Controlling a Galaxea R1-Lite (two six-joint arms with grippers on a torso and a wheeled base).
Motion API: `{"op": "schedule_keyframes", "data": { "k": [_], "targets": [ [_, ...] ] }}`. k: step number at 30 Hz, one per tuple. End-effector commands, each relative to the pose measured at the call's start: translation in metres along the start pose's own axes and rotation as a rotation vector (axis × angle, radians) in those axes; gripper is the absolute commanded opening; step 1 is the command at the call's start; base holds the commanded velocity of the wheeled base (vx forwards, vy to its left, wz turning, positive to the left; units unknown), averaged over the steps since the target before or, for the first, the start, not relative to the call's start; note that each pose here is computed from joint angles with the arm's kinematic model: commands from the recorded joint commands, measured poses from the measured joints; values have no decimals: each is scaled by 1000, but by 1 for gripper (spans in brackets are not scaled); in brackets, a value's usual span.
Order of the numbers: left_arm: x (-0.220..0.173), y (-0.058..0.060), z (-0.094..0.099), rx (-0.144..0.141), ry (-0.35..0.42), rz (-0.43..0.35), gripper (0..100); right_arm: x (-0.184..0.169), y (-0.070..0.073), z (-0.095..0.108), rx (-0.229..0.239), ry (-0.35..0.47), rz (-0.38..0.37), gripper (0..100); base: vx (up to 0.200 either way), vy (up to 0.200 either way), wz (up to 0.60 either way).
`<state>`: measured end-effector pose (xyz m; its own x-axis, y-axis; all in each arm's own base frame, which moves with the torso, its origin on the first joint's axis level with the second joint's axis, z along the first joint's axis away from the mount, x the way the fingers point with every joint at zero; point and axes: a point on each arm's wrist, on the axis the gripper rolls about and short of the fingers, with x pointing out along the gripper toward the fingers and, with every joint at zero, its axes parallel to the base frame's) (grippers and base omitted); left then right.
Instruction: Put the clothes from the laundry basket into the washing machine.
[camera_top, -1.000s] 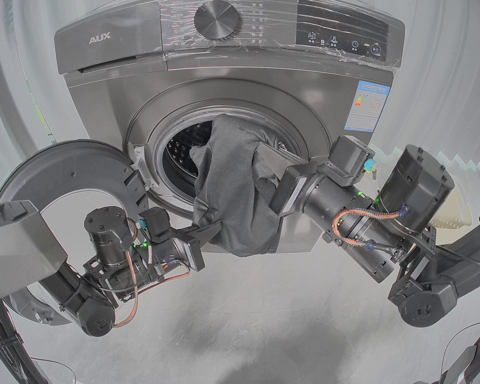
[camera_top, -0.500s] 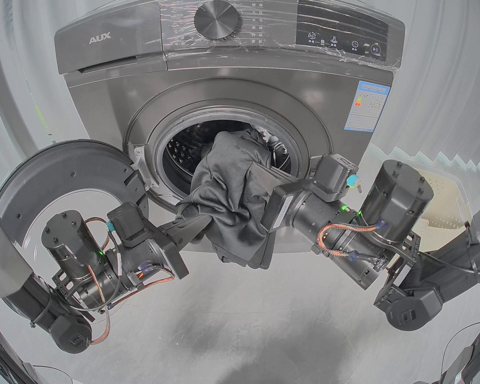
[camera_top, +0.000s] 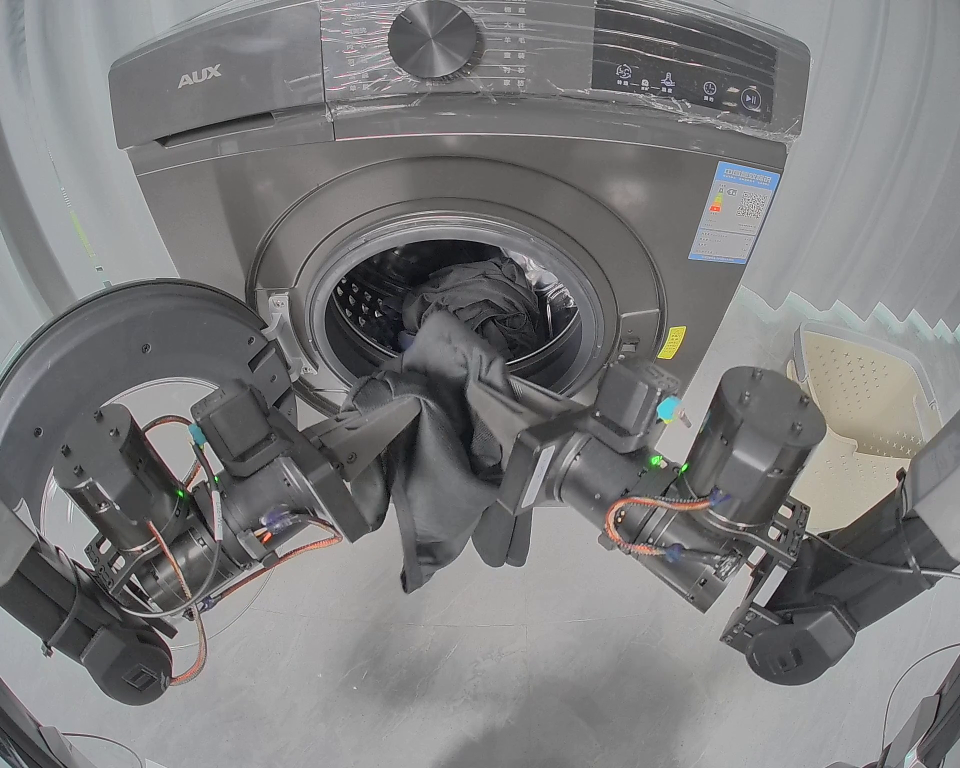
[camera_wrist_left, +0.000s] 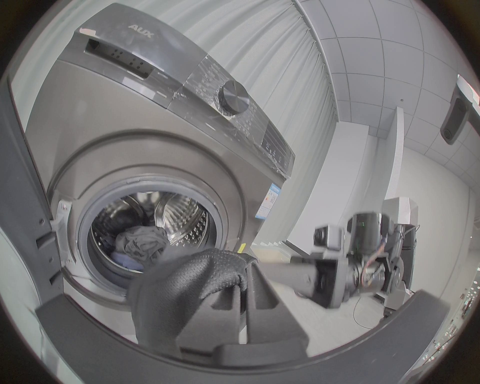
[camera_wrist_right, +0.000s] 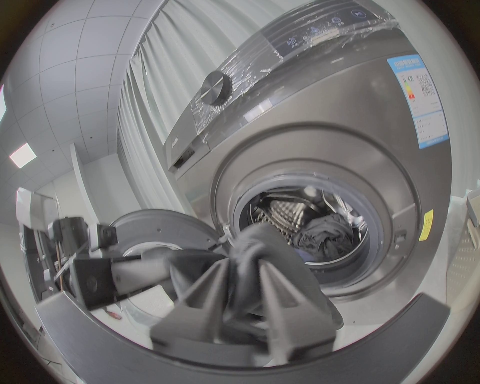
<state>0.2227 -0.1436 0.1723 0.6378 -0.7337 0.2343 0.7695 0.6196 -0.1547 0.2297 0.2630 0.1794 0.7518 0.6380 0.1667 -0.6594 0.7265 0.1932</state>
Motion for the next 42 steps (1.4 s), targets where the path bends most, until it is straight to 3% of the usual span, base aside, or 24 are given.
{"op": "schedule_keyframes", "data": {
  "k": [1,6,18,25,32,42],
  "targets": [
    [7,2,12,21,-55,4,0,-6,-2,-26,-15,100,-7,100,0,0,0],
    [11,8,18,33,-92,41,0,-14,-6,-43,-37,169,-16,100,0,0,0],
    [22,14,22,38,-139,124,0,-20,-10,-56,-65,221,-27,100,0,0,0],
    [23,14,24,41,-150,127,0,-18,-11,-65,-78,245,-28,100,0,0,0],
    [24,19,29,51,-169,140,0,-11,-15,-90,-99,297,-36,100,0,0,0],
    [26,20,31,55,-180,143,0,6,-17,-117,-114,305,-36,100,0,0,0]
  ]
}}
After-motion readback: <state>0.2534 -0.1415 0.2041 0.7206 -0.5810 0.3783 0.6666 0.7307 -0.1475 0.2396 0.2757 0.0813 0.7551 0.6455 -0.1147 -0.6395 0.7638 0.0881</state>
